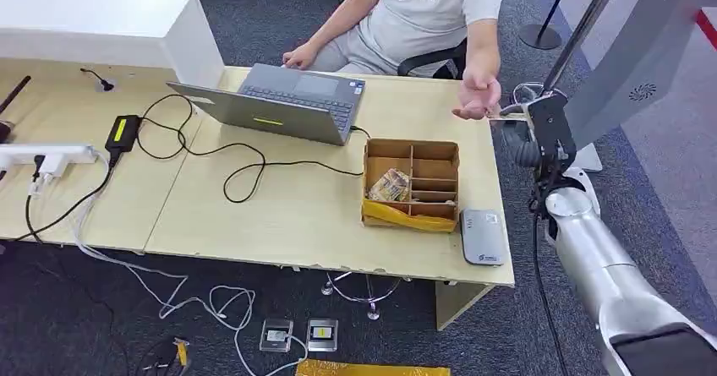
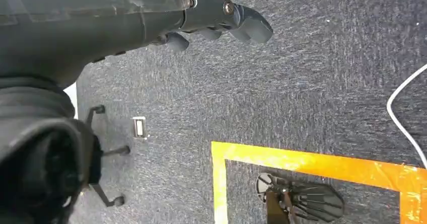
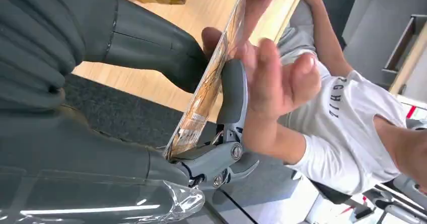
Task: Pass the card to the sensor for recognition and then transmit it.
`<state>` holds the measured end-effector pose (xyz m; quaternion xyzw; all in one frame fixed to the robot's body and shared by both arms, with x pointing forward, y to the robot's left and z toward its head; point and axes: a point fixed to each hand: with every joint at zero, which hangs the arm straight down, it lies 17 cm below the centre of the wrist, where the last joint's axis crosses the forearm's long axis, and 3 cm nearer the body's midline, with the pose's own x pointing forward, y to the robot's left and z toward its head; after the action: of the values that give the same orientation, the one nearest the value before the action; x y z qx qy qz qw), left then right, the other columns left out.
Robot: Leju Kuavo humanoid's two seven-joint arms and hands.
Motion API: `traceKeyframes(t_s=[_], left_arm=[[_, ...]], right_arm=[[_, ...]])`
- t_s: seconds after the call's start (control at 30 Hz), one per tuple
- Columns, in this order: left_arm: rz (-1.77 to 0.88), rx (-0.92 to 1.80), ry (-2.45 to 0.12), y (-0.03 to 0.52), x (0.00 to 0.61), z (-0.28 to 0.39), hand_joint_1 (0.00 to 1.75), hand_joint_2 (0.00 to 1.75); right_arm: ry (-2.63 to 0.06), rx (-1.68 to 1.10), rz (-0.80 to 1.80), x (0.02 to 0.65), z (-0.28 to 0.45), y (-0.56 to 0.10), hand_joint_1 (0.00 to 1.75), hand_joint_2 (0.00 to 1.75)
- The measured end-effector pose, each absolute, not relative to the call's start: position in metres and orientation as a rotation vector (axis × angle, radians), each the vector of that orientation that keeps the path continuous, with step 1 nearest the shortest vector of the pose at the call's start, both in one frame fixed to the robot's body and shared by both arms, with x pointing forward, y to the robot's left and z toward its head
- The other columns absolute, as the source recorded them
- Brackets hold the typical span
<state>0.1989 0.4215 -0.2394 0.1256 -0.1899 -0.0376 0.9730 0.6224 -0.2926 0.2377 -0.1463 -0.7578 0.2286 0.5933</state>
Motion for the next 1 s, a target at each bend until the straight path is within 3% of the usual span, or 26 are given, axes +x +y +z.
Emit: traceKeyframes(t_s=[0.33, 0.37, 0.4, 1.0], left_arm=[[-0.081, 0.252, -0.388, 0.421, 0.203, -0.238, 0.00, 0.00], [-0.082, 0.250, -0.388, 0.421, 0.203, -0.238, 0.00, 0.00], [-0.083, 0.249, -0.387, 0.420, 0.202, -0.238, 0.00, 0.00], [-0.092, 0.250, -0.386, 0.420, 0.202, -0.239, 0.00, 0.00]], right_arm=[[-1.760, -0.343, 0.525, 0.624, 0.233, -0.281, 1.75, 1.75], [-1.758, -0.343, 0.524, 0.624, 0.233, -0.281, 0.44, 1.75], [-1.756, -0.345, 0.524, 0.624, 0.232, -0.280, 0.00, 1.75], [-1.723, -0.384, 0.482, 0.625, 0.221, -0.288, 0.00, 1.75]])
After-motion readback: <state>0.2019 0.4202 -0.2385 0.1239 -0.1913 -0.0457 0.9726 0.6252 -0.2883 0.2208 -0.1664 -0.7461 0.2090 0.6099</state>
